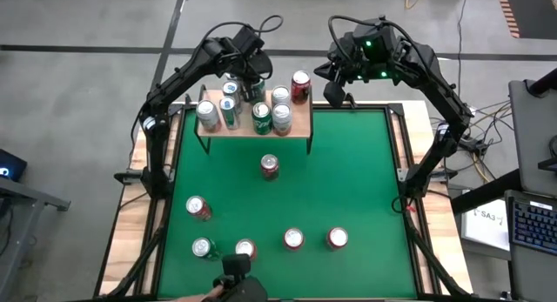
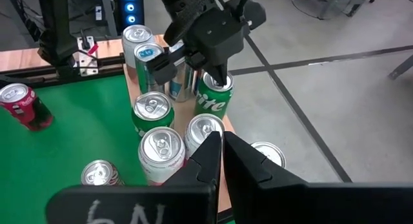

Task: Place canned beverage on shelf
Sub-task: Put the orange can on the shelf

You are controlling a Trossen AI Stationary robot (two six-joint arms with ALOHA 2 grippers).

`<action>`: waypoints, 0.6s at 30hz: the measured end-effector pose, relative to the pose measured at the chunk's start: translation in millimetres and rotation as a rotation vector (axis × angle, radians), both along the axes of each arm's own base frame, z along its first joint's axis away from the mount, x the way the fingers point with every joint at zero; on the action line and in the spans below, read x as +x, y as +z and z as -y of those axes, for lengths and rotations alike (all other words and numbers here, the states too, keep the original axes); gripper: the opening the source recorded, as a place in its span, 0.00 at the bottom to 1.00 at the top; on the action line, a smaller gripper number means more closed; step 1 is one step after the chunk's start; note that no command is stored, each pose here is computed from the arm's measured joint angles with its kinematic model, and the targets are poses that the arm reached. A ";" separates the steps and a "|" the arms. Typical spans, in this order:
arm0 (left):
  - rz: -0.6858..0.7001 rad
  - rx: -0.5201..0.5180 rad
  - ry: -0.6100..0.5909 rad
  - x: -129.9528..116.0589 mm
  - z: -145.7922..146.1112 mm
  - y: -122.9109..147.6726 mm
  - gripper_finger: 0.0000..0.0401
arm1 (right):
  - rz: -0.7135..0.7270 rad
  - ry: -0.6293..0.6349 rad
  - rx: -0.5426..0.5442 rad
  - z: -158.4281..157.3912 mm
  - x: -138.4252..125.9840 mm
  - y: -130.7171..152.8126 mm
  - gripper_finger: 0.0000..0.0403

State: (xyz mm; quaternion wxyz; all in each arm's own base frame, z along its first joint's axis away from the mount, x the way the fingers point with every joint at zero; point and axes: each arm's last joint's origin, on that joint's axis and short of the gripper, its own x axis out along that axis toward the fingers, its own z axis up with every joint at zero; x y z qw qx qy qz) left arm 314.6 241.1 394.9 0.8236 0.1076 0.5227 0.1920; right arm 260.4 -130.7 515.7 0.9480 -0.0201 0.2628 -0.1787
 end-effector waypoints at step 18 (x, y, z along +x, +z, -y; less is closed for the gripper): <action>0.053 -0.061 -0.051 0.7 9.9 5.1 0.00 | 0.002 -0.002 0.004 0.0 0.0 0.0 0.02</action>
